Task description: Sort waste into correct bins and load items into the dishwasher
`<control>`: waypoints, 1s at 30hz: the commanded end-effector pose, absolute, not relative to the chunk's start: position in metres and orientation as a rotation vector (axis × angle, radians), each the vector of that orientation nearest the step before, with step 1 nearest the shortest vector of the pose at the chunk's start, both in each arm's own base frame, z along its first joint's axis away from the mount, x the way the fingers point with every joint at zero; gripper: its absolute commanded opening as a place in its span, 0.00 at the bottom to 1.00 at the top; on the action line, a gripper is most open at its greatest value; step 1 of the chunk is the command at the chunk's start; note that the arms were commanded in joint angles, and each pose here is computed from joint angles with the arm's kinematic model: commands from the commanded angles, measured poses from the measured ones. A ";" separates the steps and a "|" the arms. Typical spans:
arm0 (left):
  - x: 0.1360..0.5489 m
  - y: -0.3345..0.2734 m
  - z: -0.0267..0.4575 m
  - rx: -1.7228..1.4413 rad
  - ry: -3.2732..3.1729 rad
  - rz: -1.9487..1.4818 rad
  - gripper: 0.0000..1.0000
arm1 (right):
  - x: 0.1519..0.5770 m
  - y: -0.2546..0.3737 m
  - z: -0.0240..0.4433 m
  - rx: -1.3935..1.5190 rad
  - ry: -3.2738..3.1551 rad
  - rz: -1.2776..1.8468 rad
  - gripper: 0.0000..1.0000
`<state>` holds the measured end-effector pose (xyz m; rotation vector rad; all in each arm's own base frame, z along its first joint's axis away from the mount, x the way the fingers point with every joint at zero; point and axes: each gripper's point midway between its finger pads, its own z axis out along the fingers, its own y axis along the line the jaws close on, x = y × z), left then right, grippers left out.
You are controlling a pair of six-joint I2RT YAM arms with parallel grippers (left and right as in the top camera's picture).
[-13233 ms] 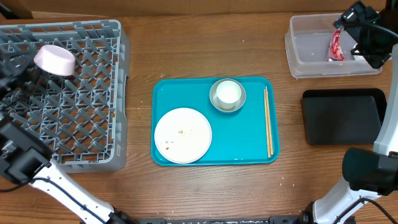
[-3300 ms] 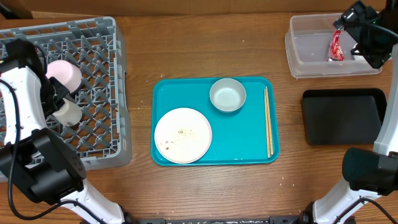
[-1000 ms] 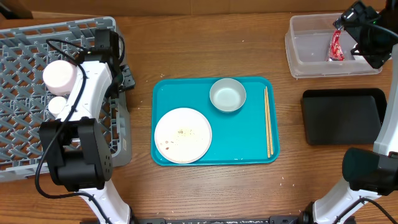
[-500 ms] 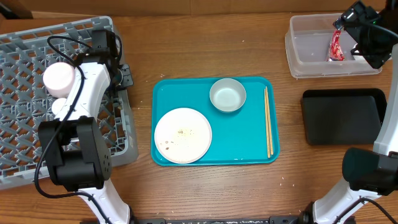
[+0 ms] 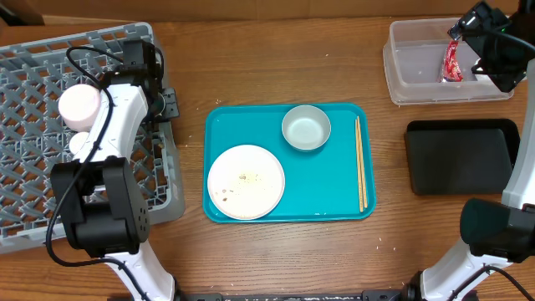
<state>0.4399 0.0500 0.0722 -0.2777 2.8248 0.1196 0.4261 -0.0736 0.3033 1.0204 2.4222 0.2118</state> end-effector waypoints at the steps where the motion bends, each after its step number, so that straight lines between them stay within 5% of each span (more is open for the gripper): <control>1: 0.426 0.061 0.060 -0.023 2.904 0.221 0.04 | 0.427 -0.075 0.307 1.022 2.408 0.216 1.00; 16: 0.428 0.052 0.059 0.383 2.890 0.185 0.04 | 0.427 -0.075 0.307 1.022 2.408 0.216 1.00; 30: 0.438 0.053 0.062 0.242 2.857 0.178 0.04 | 0.427 -0.075 0.307 1.022 2.408 0.216 1.00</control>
